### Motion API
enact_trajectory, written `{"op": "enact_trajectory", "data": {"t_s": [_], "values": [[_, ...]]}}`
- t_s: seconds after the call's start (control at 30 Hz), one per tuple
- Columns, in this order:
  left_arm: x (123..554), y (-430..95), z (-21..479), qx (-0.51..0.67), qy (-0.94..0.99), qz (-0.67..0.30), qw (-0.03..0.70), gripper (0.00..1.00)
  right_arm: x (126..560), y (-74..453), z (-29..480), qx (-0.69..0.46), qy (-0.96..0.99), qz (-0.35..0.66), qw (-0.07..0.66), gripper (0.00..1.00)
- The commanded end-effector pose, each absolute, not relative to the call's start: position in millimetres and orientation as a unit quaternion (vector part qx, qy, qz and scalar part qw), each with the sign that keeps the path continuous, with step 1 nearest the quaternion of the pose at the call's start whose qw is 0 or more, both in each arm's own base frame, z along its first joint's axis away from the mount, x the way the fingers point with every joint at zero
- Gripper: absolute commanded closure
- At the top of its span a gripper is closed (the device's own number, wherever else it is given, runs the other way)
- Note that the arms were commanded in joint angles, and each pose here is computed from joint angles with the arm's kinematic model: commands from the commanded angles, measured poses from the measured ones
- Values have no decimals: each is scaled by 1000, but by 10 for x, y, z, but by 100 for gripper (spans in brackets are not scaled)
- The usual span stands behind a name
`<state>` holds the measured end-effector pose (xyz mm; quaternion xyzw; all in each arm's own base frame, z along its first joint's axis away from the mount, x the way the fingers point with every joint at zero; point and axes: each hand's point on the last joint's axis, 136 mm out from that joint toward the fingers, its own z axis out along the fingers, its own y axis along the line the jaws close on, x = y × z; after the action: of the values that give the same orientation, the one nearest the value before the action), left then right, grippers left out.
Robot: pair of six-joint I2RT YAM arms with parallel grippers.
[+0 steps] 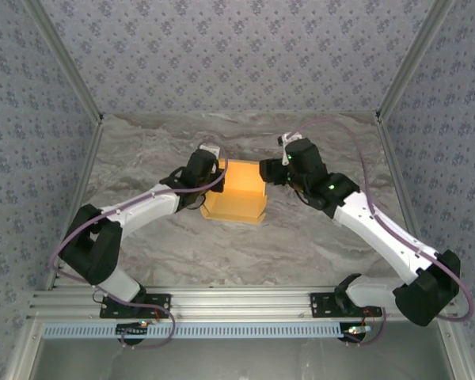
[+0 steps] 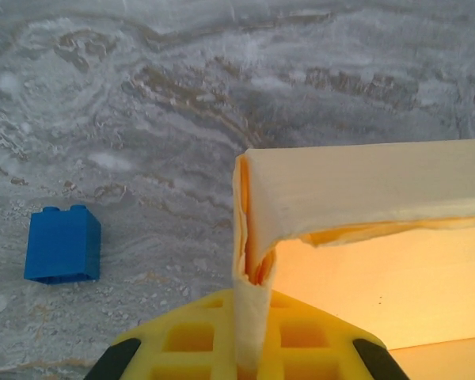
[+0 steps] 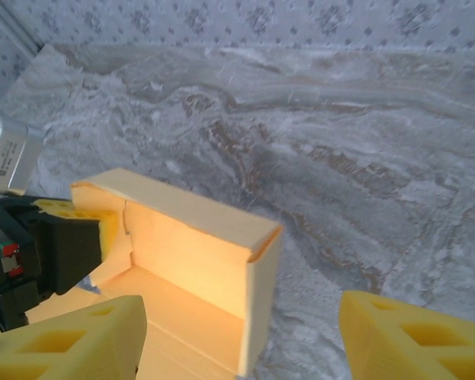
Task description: Fold the paper box
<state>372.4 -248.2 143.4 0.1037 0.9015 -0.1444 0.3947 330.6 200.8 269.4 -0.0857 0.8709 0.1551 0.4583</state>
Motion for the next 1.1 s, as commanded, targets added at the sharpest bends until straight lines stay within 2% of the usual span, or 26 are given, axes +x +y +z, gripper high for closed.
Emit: {"op": "enact_trajectory", "data": {"t_s": [0.0,0.33,0.83,1.07], "values": [[3347,-2362,1125,154,941,-142,266,100,3263,1837,2459,-90,889,139,427,33],[3040,-2291,891,215,963,-126,106,100,3298,1709,2133,-83,904,119,403,34],[3072,-2478,660,401,916,-30,-9,97,3155,1298,1850,-40,919,100,379,34],[3297,-2604,666,450,893,-5,-15,96,3079,1182,1622,-21,932,99,348,34]]}}
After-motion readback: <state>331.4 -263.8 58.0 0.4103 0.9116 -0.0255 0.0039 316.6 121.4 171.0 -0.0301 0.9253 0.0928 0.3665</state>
